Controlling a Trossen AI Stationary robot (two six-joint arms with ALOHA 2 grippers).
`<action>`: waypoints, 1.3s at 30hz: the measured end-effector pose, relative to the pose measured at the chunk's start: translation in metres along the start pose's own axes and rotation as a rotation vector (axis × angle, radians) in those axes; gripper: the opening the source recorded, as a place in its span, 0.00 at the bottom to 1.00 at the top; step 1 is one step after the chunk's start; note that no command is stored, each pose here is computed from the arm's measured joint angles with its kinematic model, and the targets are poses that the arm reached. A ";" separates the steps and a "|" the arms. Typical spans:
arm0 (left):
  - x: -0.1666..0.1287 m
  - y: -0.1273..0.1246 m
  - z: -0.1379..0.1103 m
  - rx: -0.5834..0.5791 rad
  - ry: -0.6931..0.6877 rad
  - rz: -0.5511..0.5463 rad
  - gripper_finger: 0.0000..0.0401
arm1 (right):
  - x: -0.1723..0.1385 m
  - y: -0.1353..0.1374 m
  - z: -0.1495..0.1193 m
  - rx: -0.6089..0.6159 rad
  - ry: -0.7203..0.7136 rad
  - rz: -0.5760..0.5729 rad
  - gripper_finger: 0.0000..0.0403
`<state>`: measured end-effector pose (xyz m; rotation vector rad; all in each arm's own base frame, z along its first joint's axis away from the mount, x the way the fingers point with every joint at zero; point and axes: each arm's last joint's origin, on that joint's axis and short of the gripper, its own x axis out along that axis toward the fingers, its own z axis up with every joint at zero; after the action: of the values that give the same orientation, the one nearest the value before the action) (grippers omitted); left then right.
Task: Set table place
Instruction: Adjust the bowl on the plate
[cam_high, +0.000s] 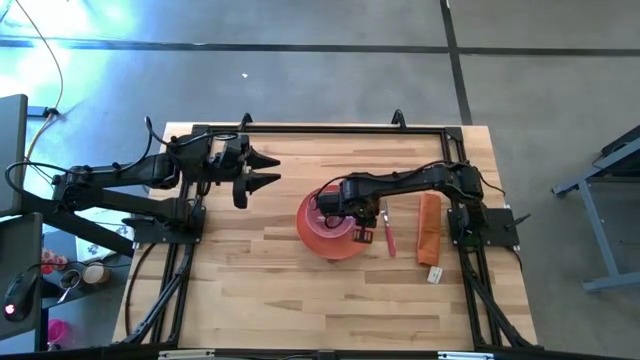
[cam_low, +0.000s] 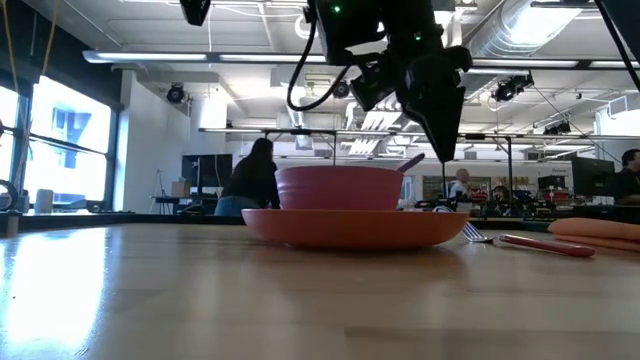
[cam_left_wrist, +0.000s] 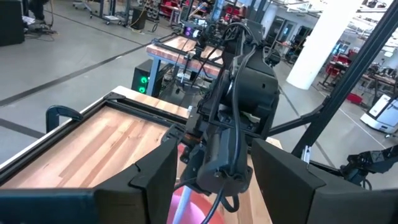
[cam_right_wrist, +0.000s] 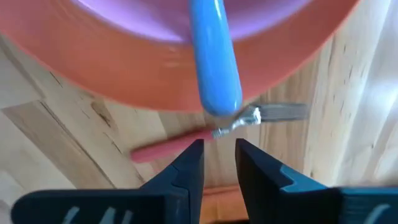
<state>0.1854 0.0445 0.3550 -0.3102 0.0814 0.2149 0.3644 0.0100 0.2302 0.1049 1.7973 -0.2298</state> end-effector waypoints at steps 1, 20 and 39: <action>0.000 0.000 0.000 0.000 0.000 0.000 0.49 | 0.000 0.001 -0.001 0.003 0.008 -0.003 0.21; 0.023 0.028 -0.058 -0.059 0.456 0.481 0.35 | -0.116 -0.021 -0.023 0.198 -0.444 -0.113 0.16; 0.143 0.090 -0.136 -0.167 0.712 0.368 0.00 | -0.198 -0.030 -0.144 0.422 -0.899 -0.187 0.00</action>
<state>0.2988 0.1139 0.1830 -0.5277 0.8324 0.4701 0.2683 0.0218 0.4572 0.1082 0.8443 -0.6718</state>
